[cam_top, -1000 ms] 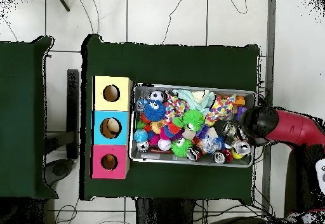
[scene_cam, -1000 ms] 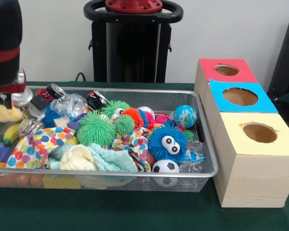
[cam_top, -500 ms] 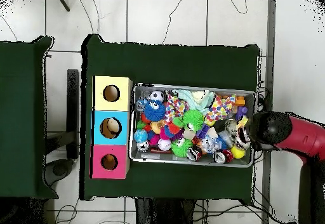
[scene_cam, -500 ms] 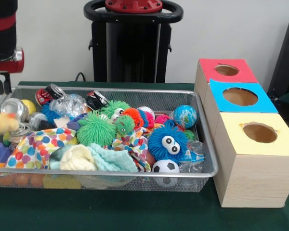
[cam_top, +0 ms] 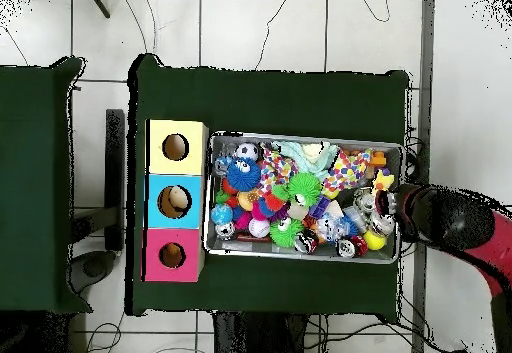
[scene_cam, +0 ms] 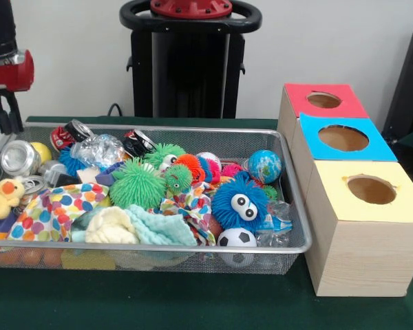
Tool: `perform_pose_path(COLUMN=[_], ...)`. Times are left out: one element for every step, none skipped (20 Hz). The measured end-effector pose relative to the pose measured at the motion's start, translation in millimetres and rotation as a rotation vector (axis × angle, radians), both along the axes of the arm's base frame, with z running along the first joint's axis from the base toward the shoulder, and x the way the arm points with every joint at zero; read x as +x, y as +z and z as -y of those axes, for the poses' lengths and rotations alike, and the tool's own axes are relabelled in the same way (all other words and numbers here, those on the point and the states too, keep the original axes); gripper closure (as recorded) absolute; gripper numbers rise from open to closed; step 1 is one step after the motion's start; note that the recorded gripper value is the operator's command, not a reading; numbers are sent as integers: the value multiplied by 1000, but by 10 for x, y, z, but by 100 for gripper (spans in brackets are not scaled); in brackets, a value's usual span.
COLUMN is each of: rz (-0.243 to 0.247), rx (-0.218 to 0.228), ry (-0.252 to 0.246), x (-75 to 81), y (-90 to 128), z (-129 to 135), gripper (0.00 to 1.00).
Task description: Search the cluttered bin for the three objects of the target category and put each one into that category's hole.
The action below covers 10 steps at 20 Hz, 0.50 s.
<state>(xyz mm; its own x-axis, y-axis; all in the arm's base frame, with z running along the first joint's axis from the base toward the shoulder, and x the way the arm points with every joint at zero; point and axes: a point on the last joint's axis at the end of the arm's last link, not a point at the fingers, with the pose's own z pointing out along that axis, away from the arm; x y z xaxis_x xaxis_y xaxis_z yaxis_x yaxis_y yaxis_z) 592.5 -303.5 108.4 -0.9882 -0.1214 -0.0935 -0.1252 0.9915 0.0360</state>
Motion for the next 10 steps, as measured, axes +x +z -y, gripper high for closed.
perform_pose_path(rz=[16, 32, 39, 47, 51, 52, 52, 51, 50, 49], rx=[1, 2, 1, -2, -5, -6, -7, -12, -16, -22], ry=[-1, -3, -2, 2, 6, 12, 17, 34, 49, 64], x=[6, 11, 19, 34, 53, 71, 85, 124, 157, 185], y=[24, 47, 59, 76, 88, 93, 93, 87, 75, 58], z=[-9, -19, -27, -43, -61, -92, -116, -189, -254, -309], gripper=[100, 100, 100, 100, 100, 100, 100, 100, 100, 100])
